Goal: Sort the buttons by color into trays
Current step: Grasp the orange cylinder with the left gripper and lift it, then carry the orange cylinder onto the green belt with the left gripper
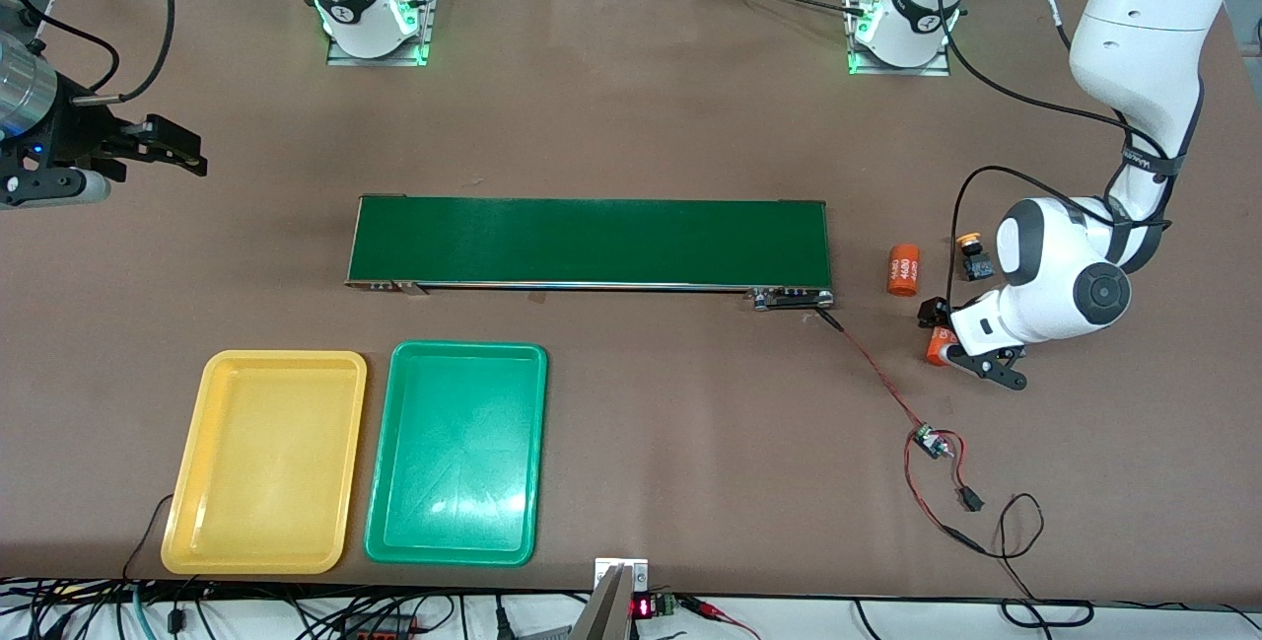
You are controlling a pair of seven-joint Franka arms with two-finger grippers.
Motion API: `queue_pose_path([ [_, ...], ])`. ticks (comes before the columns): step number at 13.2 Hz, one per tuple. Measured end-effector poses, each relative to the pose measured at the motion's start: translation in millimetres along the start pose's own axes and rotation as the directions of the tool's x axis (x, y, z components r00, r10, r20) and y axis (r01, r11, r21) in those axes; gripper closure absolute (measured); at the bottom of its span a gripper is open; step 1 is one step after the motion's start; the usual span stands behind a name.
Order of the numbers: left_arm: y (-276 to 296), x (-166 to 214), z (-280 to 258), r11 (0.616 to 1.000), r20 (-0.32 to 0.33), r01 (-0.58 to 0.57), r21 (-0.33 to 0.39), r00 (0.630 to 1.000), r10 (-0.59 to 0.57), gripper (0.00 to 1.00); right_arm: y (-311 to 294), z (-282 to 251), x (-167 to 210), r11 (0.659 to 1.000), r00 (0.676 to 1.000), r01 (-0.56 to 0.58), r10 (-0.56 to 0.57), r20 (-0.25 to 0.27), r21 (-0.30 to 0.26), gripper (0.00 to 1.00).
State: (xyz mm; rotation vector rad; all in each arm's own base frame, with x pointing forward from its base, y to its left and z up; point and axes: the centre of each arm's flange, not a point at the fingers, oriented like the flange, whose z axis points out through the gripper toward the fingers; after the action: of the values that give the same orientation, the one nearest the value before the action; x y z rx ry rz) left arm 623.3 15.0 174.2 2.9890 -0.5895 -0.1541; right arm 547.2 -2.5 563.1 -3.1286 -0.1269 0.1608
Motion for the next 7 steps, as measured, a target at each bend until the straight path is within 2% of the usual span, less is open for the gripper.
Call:
queue_pose_path([
  [2,3.9,5.4,-12.1,1.0,-0.013,-0.008,0.002,1.0,0.008,0.5,0.0,0.0,0.0,1.0,1.0,0.0,0.0,0.0,0.0,0.0],
  [5,38.9,16.9,-65.2,0.999,-0.012,-0.039,-0.001,0.999,0.039,0.5,0.0,0.1,-0.1,1.0,1.0,0.0,0.0,0.001,0.0,0.0],
  [7,75.6,15.2,-109.2,0.996,0.027,-0.091,-0.007,0.995,0.091,0.5,0.0,0.1,-0.1,1.0,1.0,0.0,0.0,0.001,0.0,0.0],
])
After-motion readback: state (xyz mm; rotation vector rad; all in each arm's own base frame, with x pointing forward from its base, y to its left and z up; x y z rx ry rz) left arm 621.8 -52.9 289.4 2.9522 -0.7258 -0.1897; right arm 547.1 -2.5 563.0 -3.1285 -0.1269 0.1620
